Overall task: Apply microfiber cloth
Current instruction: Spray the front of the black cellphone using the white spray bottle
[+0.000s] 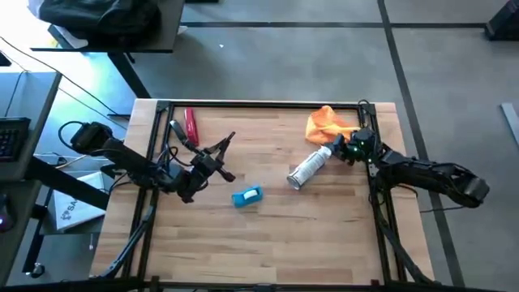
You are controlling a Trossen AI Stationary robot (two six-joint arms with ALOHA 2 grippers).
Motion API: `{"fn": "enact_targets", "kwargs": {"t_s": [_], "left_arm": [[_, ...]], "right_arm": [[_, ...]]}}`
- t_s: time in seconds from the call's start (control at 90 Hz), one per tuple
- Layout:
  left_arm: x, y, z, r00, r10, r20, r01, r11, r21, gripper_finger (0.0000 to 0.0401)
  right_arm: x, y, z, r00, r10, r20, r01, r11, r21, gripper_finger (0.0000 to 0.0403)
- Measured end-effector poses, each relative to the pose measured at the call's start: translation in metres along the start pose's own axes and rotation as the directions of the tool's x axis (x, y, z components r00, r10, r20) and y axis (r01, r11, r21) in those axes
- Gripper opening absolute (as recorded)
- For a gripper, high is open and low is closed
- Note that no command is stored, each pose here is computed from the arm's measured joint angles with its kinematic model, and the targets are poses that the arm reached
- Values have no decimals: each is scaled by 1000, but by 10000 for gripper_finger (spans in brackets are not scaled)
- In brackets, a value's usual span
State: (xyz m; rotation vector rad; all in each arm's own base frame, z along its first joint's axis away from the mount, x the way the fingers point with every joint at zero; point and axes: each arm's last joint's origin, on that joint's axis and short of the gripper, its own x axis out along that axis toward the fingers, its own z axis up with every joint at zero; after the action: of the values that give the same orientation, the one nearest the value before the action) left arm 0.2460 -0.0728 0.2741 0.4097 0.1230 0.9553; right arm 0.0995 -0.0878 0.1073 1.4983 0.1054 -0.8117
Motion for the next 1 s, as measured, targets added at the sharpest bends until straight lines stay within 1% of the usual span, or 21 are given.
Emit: {"fn": "enact_targets", "kwargs": {"t_s": [0.056, 0.189, 0.311, 0.467, 0.544, 0.678, 0.811, 1.0], "left_arm": [[0, 0, 0, 1000, 0, 0, 0, 1000, 0, 12], [0, 0, 0, 1000, 0, 0, 0, 1000, 1, 12], [0, 0, 0, 1000, 0, 0, 0, 1000, 1, 12], [0, 0, 0, 1000, 0, 0, 0, 1000, 0, 12], [0, 0, 0, 1000, 0, 0, 0, 1000, 1, 12], [0, 0, 0, 1000, -1, 1, 1, 1000, 1, 12], [0, 0, 0, 1000, 0, 0, 0, 1000, 1, 12], [0, 0, 0, 1000, 0, 0, 0, 1000, 2, 12]], "right_arm": [[0, -1, -2, 999, -9, -31, 9, 1000, 5, 196], [0, -7, -7, 993, -71, -90, 72, 997, 15, 164], [0, -7, -7, 993, -67, -95, 67, 998, 5, 134], [0, -2, -7, 994, -8, -112, 8, 1000, -2, 110], [0, -3, -8, 991, -17, -135, 19, 1000, 17, 102], [0, -2, -8, 989, -2, -148, 5, 1000, 22, 89], [0, 2, -7, 990, 39, -138, -35, 999, 29, 78], [-1, 16, -3, 980, 169, -104, -170, 985, -2, 53]]}}
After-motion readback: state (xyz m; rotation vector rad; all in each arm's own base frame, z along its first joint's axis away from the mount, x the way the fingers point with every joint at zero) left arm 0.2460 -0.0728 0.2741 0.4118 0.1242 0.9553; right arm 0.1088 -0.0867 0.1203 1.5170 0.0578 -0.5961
